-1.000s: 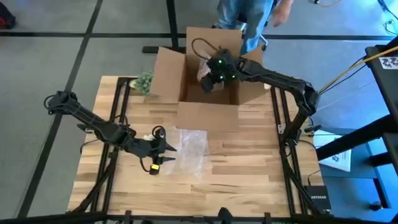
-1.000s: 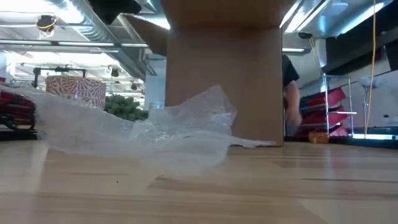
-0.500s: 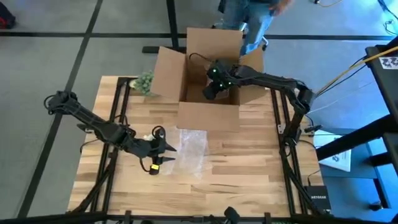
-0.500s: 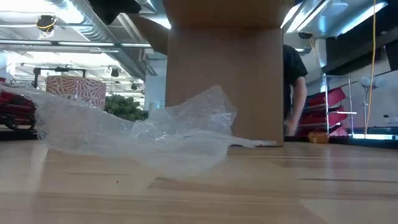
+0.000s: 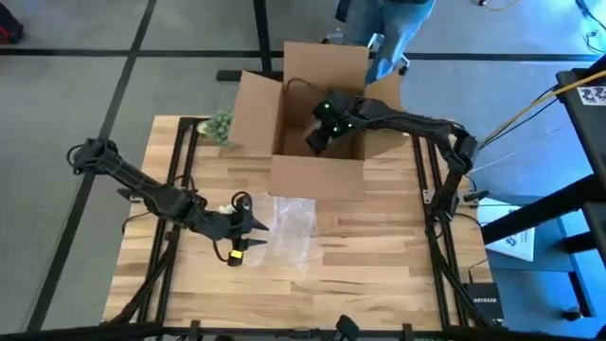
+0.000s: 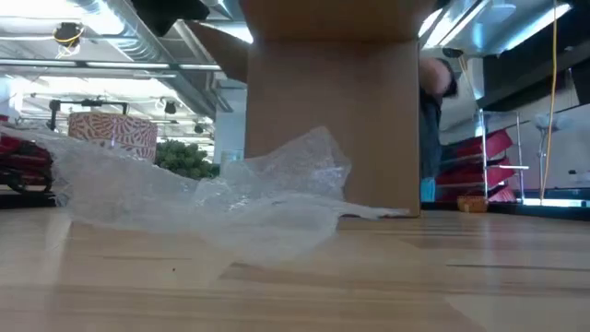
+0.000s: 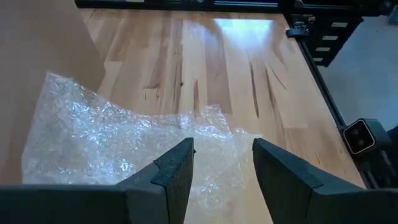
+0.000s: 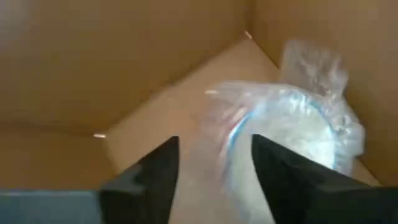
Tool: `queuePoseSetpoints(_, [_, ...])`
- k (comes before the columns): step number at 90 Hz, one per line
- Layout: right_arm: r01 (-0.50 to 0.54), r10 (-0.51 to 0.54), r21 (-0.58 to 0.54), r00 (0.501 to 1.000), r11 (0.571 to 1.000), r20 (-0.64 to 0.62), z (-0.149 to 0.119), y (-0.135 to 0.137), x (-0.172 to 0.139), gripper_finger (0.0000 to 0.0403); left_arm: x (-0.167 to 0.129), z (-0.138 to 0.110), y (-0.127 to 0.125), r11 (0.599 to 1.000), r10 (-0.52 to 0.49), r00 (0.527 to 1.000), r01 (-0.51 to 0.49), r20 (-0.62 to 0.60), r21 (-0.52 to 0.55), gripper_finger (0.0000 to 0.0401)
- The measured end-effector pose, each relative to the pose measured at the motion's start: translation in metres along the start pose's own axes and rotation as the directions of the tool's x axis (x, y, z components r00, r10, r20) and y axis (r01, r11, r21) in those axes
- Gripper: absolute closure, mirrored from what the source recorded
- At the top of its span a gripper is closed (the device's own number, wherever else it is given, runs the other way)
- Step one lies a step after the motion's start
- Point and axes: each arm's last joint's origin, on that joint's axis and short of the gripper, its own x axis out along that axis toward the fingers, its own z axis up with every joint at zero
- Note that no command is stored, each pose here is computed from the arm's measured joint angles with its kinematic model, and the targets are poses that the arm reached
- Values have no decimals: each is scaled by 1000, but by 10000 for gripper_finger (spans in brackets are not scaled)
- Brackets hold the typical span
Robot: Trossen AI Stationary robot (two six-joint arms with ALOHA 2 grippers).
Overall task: Wrap mug
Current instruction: Put the wrapped red mug into the cardboard box, then prepare the bubble wrap on the table
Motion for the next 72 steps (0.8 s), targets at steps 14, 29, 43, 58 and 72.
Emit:
queuePoseSetpoints(14, [-13,19,-60,995,998,101,18,21,-53,158,0,0,0,1000,0,1000,0,-2,6,251])
queuePoseSetpoints(29, [-16,49,-151,976,988,214,28,52,-119,156,0,0,0,1000,1,1000,-1,-3,6,251])
queuePoseSetpoints(43, [-100,157,-247,962,964,224,12,90,-153,161,0,0,0,1000,0,1000,0,-3,-5,251])
queuePoseSetpoints(58, [-224,265,-371,962,901,64,-25,144,-158,162,-1,-2,-2,995,-5,1000,4,-15,-99,251])
queuePoseSetpoints(72, [-294,335,-500,942,814,-9,-69,201,-172,162,-3,-6,-8,984,-23,999,17,-34,-180,251])
